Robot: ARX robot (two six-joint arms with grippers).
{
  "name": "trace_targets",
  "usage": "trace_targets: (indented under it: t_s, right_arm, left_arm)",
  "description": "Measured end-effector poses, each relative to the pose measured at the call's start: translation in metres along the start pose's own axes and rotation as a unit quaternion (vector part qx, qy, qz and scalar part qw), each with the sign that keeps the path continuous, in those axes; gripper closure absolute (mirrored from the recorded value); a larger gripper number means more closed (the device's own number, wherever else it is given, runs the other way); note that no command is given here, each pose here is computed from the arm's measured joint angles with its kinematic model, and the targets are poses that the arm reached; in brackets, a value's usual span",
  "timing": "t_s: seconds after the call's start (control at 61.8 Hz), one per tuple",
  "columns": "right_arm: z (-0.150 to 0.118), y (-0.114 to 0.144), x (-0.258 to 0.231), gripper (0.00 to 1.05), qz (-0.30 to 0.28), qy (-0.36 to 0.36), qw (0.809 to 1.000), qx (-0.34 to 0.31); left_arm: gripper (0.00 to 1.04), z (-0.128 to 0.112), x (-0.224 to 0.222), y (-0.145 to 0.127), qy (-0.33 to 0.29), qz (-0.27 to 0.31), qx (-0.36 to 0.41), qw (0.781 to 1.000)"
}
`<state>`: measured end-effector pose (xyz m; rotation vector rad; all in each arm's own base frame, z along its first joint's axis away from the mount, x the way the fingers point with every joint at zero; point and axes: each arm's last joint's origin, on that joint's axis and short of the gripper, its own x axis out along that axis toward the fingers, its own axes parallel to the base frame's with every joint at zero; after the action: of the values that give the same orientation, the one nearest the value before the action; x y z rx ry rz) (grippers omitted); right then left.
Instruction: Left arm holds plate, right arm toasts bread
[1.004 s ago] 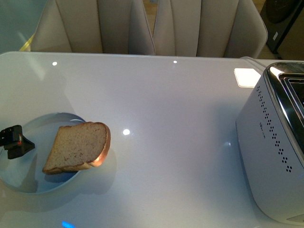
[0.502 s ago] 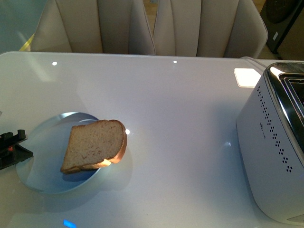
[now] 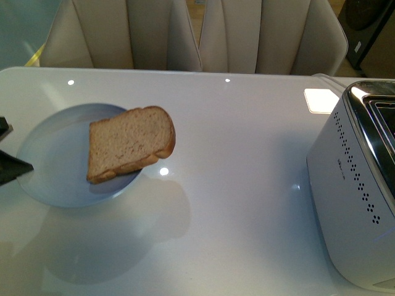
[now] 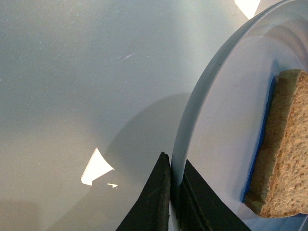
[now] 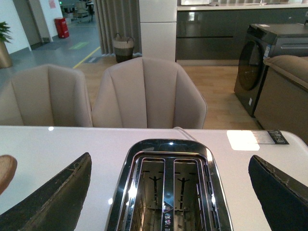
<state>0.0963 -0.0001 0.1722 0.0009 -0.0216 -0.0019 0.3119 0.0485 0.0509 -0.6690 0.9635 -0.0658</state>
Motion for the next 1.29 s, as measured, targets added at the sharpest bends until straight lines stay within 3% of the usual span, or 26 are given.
trace_targets:
  t_s: [0.227,0.712,0.939,1.295]
  right_arm:
    - [0.0,0.0,0.0,0.09,0.0,0.0,1.0,0.0]
    - [0.0,0.0,0.0,0.09,0.0,0.0,1.0,0.0]
    - [0.0,0.0,0.0,0.09,0.0,0.0,1.0,0.0]
    - [0.0,0.0,0.0,0.09,0.0,0.0,1.0,0.0]
  left_arm:
    - [1.02,0.005,-0.034,-0.07,-0.034,-0.03,0.041,0.998]
    - [1.02,-0.041,-0.05,-0.191,-0.017,-0.092,0.109,0.99]
    - [1.02,-0.053,-0.049,-0.214,-0.008,-0.101,0.121,0.987]
    - [1.02,-0.054,-0.049,-0.216,-0.009,-0.101,0.119,0.988]
